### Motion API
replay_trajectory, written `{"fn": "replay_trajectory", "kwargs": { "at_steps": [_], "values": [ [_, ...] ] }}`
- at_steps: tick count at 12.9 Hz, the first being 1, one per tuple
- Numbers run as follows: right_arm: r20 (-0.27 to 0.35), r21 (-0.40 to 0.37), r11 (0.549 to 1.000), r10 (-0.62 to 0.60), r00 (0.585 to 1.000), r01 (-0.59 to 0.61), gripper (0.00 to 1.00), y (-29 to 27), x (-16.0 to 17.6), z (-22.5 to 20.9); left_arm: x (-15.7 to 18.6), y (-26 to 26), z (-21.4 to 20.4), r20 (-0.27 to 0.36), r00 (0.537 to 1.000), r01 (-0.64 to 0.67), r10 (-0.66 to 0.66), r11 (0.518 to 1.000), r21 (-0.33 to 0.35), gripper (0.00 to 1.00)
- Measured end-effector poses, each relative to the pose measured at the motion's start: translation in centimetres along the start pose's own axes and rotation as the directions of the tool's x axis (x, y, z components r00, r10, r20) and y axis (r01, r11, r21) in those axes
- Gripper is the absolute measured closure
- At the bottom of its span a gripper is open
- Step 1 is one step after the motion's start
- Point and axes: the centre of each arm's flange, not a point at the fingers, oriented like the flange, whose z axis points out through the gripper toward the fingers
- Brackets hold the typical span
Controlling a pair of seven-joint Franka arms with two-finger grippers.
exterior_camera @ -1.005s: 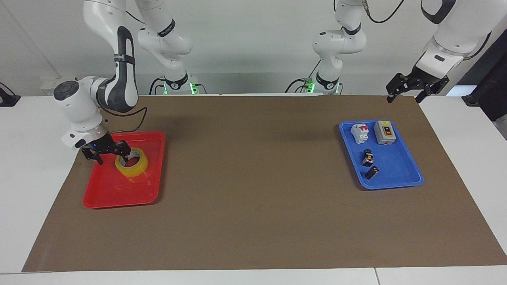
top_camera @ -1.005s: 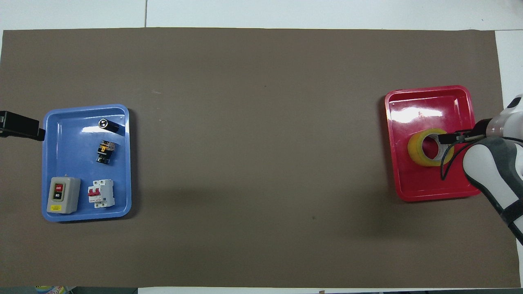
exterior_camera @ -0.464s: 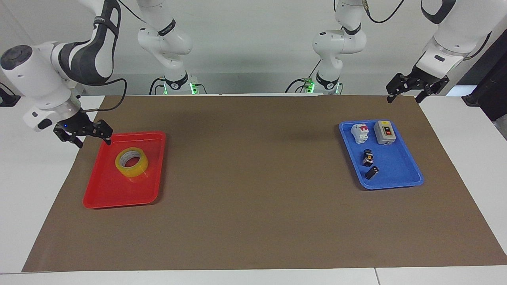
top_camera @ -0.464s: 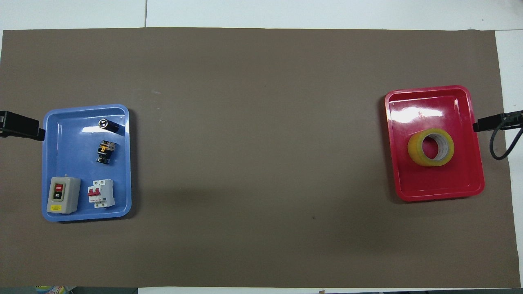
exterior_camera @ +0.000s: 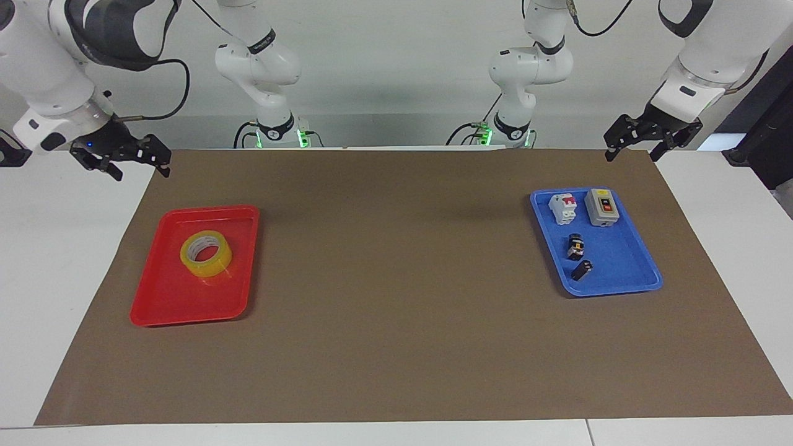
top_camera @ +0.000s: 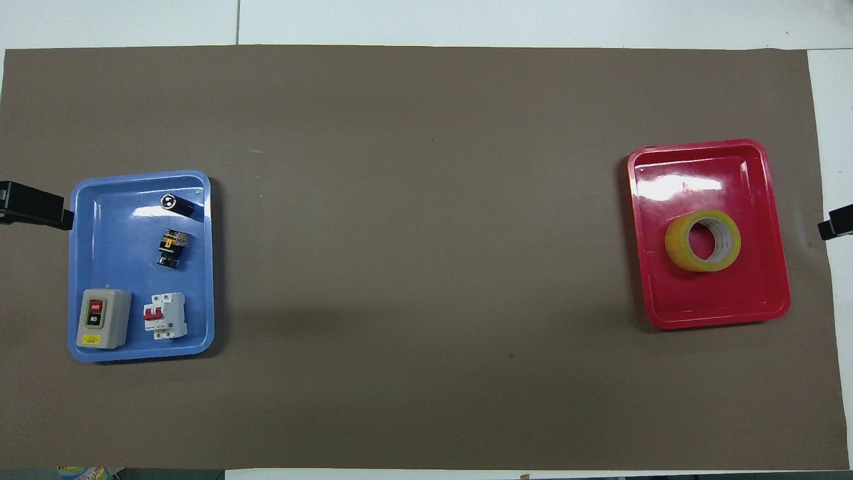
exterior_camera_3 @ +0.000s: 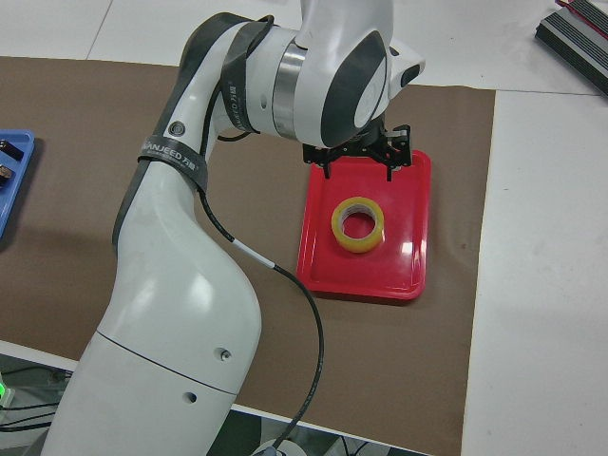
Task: Place and move tape with both arms
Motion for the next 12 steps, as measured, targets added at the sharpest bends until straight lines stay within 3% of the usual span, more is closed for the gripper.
{"fn": "replay_trajectory", "kwargs": {
  "at_steps": [12],
  "values": [
    [-0.057,-0.028,1.000,0.012,0.998,-0.014,0.00,-2.7,1.4,-0.8,0.0,0.0,0.0,0.000,1.000,0.000,0.000,1.000,0.000,0.00]
  ]
}}
